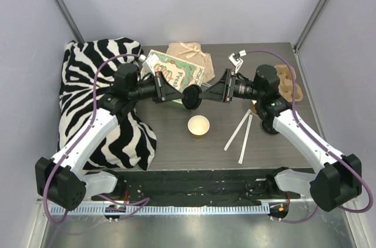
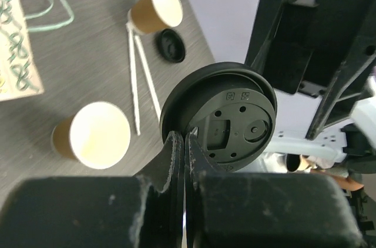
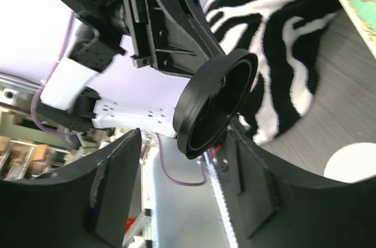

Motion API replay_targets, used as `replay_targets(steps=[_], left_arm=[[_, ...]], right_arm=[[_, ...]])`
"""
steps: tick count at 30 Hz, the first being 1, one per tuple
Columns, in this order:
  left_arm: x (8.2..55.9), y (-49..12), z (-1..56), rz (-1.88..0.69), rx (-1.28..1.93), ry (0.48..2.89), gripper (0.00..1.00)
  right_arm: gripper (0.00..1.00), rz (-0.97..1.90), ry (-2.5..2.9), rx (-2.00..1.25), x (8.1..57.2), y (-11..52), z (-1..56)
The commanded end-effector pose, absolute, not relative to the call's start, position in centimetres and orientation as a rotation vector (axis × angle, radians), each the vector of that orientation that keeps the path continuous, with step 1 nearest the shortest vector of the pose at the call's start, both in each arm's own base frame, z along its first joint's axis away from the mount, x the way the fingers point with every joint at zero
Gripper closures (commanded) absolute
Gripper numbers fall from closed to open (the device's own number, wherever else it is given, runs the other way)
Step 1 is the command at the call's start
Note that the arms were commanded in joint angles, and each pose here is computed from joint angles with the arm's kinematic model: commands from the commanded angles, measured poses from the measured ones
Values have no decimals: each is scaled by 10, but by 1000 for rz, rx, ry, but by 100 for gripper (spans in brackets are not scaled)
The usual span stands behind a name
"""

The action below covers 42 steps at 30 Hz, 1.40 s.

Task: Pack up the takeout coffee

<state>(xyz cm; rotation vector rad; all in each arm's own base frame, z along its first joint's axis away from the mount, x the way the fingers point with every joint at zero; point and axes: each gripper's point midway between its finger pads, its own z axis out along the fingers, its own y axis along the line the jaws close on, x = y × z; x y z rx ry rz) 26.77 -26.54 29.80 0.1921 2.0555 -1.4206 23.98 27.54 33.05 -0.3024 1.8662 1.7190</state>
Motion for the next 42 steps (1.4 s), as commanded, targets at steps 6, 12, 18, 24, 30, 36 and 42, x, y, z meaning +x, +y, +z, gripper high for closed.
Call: replay_targets(steps=[6,12,18,24,30,36,42], left_arm=[[253,-256,228,-998,466,2328,100],[257,-265,189,-707,619,2505,100],[264,-277,175,-548,708,2555,100],[261,-287,165,-475,787,2564,100],[261,-301,162,-505,803,2573,100],[266,-307,155,-512,814,2577,100],[269,-310,149,-512,817,2581,100]], right_arm=[[17,1289,2051,-426,254,232,295],[40,1063,2135,-521,252,210,254],[50,1021,2238,-573,244,203,209],[59,1093,2288,-569,239,208,188],[71,1196,2292,-489,239,218,180],[75,1280,2292,-425,239,227,177],[75,1302,2293,-409,238,230,175]])
